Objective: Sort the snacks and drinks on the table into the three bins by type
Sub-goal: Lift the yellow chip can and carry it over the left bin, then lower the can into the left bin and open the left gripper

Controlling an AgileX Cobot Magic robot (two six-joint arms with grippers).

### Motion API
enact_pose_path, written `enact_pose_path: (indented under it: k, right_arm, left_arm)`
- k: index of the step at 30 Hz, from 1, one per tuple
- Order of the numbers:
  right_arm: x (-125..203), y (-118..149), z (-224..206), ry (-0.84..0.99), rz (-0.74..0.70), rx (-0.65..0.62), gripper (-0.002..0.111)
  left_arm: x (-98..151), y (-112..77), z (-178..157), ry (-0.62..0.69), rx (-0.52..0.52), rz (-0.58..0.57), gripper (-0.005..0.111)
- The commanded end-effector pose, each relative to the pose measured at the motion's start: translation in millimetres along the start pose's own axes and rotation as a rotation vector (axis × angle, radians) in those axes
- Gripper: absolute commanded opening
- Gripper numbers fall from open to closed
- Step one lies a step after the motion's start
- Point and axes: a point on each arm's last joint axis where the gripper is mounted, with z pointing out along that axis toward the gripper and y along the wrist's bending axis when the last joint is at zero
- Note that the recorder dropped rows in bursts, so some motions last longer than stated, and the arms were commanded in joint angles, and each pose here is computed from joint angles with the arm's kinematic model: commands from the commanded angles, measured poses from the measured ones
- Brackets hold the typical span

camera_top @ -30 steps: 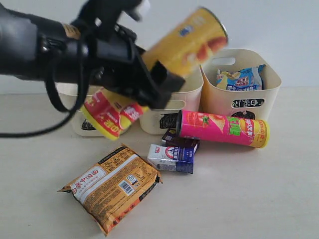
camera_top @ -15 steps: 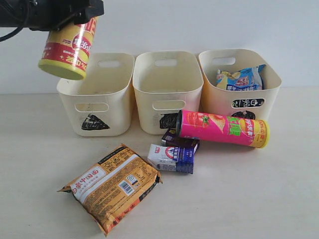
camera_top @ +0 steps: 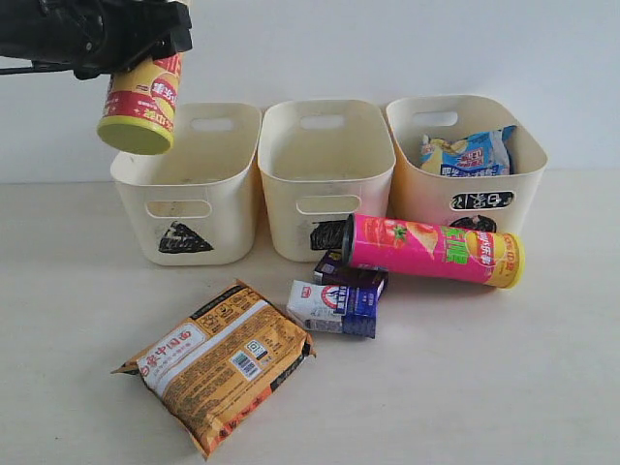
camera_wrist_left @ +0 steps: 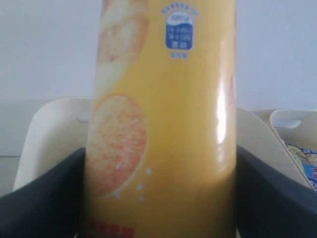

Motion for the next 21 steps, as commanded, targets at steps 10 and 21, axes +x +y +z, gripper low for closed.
enact_pose_path:
  k: [10, 21]
  right_arm:
    - [4.3, 0.6, -0.3, 0.036, -0.006, -0.009, 0.0]
    - [7.3, 1.1, -0.5, 0.069, -0.006, -0.013, 0.0]
  left_arm:
    - [-6.7, 24.8, 57.2, 0.222, -0.027, 0.009, 0.005]
    - [1.1, 39.0, 105.8, 0.302, -0.081, 0.068, 0.005]
